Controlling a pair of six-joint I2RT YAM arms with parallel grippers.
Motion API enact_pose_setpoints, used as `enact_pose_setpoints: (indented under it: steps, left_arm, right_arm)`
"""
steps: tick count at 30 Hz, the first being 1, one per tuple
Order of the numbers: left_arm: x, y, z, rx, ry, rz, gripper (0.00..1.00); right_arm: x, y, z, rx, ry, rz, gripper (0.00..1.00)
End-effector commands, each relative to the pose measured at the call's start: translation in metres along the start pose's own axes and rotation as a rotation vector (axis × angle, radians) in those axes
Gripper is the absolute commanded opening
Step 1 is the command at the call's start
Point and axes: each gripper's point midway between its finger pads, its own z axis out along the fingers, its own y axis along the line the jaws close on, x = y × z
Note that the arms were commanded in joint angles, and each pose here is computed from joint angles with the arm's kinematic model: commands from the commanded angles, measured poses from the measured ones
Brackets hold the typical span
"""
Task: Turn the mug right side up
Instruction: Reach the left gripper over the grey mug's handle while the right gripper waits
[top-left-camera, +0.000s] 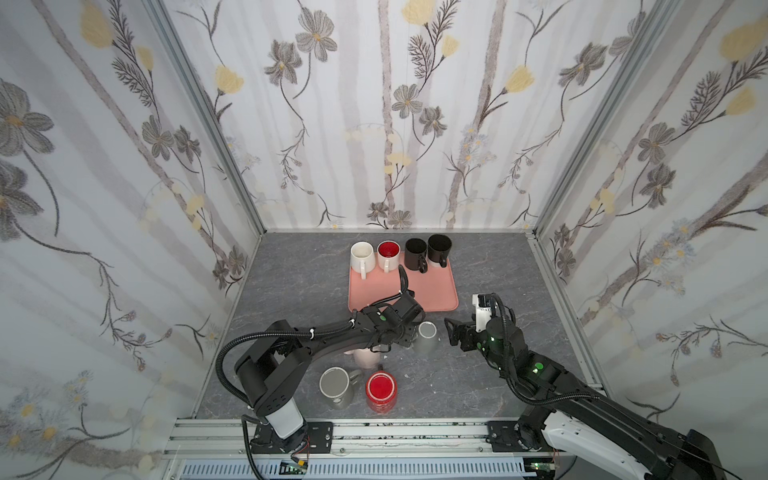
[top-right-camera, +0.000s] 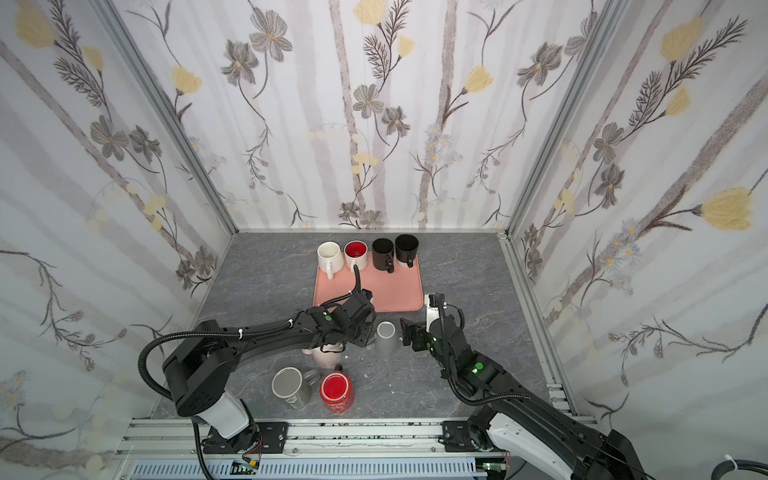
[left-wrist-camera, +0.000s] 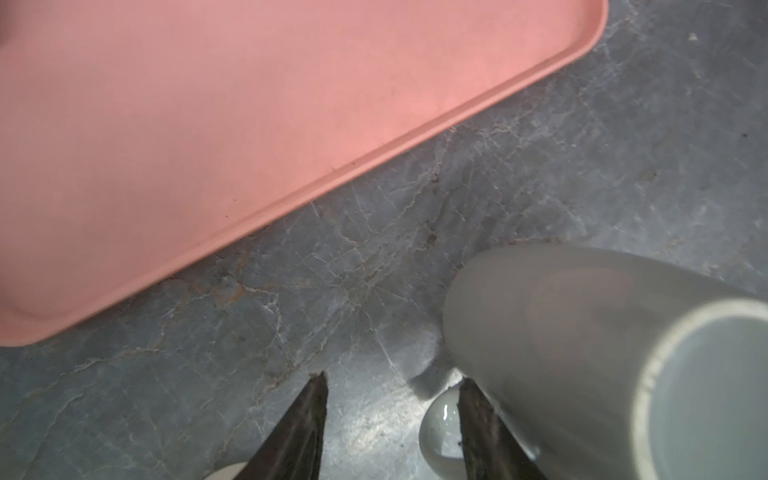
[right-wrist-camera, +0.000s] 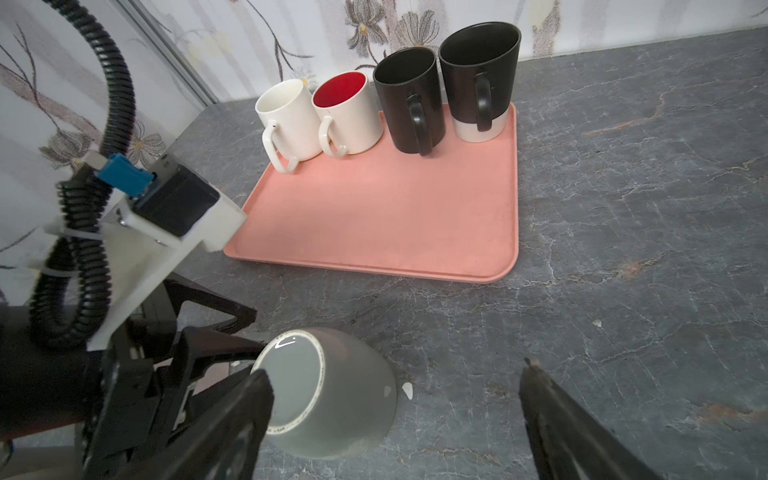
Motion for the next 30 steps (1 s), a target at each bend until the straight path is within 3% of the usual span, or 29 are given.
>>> enact_pose_setpoints:
  steps: [1,8,11,13,17,30]
  left_arm:
    - [0.009,-0.004,-0.012,0.023,0.03,0.013,0.52]
    - [0.005,-0.014,-0.046,0.077,-0.064,0.066,0.72]
    - [0.013,-0.029,-0.043,0.122,-0.063,0.115,0.74]
    - [0.016,-0.035,-0.039,0.143,-0.059,0.129,0.72]
    - [0.012,-0.045,-0.035,0.172,-0.09,0.151,0.57]
    - [0.007,-0.052,-0.016,0.186,-0.14,0.182,0.5]
  right_arm:
    - [-0.003,-0.003,0.002,0.007,-0.022,0.025,1.0]
    - [0.001,-0.008,0.008,-0.005,-0.001,0.048,1.0]
    - [0.007,-0.01,0.012,-0.004,0.013,0.053,1.0]
    - [0.006,-0.011,0.012,-0.009,0.014,0.068,0.99]
    - [0.0,-0.012,0.009,-0.013,-0.009,0.081,1.0]
    - [-0.007,-0.014,0.002,-0.03,-0.029,0.094,1.0]
